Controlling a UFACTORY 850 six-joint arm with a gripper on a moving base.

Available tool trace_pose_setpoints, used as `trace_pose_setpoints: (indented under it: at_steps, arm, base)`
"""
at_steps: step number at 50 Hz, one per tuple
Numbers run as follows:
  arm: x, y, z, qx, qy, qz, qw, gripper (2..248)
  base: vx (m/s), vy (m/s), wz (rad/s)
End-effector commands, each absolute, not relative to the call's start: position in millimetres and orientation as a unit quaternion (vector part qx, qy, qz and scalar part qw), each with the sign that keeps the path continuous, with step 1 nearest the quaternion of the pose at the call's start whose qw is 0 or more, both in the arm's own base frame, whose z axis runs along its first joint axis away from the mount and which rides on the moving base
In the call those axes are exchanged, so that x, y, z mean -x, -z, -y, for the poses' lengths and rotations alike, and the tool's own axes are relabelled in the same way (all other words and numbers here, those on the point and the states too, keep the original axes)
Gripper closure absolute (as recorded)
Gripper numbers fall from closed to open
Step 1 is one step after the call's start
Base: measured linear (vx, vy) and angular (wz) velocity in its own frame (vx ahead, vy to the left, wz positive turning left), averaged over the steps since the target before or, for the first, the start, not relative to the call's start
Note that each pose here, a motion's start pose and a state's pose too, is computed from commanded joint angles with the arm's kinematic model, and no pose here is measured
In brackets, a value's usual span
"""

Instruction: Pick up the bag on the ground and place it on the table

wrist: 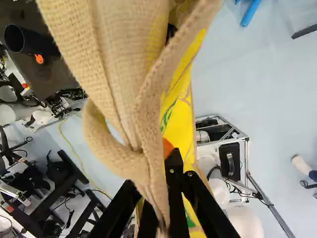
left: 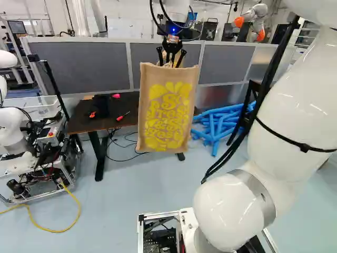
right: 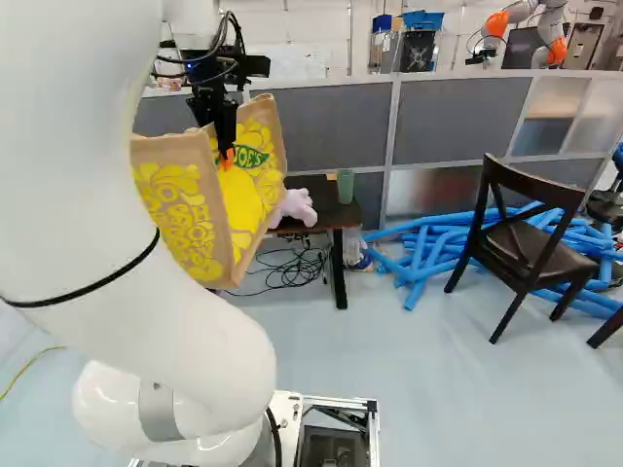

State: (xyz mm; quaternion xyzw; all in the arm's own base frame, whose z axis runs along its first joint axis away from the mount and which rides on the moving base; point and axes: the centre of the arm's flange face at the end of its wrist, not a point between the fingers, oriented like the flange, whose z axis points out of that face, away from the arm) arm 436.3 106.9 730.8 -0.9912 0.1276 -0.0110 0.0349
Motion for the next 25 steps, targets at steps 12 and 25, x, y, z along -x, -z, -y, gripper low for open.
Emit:
trace_pose_setpoints:
  at_steps: [12, 25]
  arm:
    - [-436, -749, -98, 0.990, 0.001, -0.136, 0.032, 228]
    - [-438, -770, -89, 0.989, -0.007, -0.144, 0.029, 228]
  base:
    - [0.000, 0.000, 0.000]
    - [0.000, 0.000, 0.000]
